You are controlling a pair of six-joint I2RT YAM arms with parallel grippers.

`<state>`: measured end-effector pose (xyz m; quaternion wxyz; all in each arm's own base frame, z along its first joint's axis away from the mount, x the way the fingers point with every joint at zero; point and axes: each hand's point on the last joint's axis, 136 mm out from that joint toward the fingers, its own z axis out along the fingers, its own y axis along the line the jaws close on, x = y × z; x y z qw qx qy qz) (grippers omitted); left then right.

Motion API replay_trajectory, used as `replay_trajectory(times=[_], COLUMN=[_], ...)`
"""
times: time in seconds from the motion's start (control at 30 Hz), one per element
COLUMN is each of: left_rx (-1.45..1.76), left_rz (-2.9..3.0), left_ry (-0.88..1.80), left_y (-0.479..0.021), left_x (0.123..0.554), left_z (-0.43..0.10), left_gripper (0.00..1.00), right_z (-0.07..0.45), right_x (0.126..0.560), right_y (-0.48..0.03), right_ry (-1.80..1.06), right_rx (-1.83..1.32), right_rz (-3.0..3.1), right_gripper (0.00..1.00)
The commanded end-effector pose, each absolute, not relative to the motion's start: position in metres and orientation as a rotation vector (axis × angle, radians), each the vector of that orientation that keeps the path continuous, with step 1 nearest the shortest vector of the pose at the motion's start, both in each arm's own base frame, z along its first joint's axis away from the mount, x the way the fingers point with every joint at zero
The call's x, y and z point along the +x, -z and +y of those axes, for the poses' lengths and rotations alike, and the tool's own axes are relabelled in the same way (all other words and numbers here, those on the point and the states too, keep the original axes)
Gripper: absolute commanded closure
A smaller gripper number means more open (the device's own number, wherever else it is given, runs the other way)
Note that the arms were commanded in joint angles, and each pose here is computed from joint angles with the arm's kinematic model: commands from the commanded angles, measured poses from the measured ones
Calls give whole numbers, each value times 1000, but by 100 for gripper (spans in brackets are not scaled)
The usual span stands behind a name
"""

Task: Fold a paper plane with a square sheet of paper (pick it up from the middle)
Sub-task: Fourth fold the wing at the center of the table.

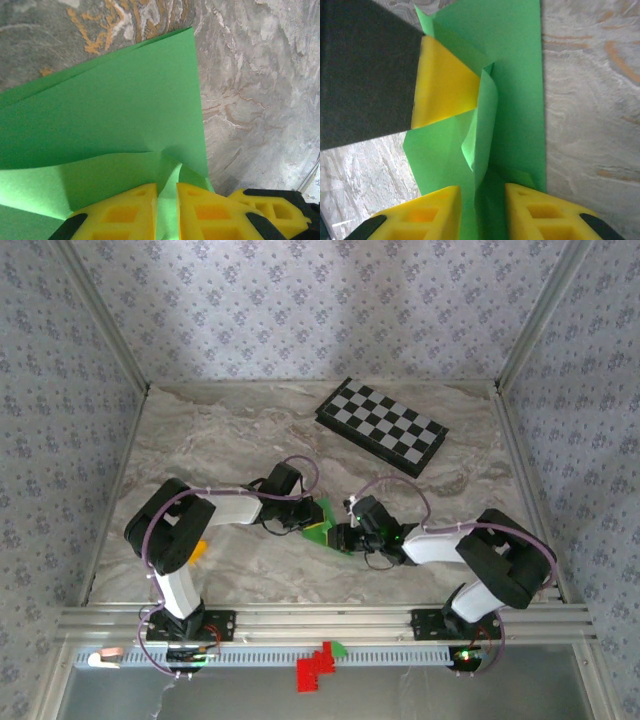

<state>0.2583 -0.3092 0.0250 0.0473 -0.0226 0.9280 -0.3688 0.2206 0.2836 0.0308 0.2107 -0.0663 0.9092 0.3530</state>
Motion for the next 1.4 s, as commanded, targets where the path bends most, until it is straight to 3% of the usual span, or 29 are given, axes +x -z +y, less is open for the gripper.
replay_trajectory(times=[0.0, 0.47, 0.9, 1.37], left_rx=[-50, -51, -52, -55], left_rz=[2839, 2838, 2842, 2850], left_ry=[1130, 1137, 1131, 1091], left_y=[-21, -20, -20, -16], left_x=[257, 256, 256, 253], left_z=[-306, -308, -307, -300], left_gripper=[82, 82, 82, 82], right_z=[285, 286, 288, 289], right_x=[229, 237, 234, 224], right_y=[-42, -47, -40, -28], right_ry=[-1013, -1006, -1041, -1100], right_rx=[-144, -157, -131, -125], right_rz=[2502, 2498, 2513, 2528], right_gripper=[68, 67, 84, 89])
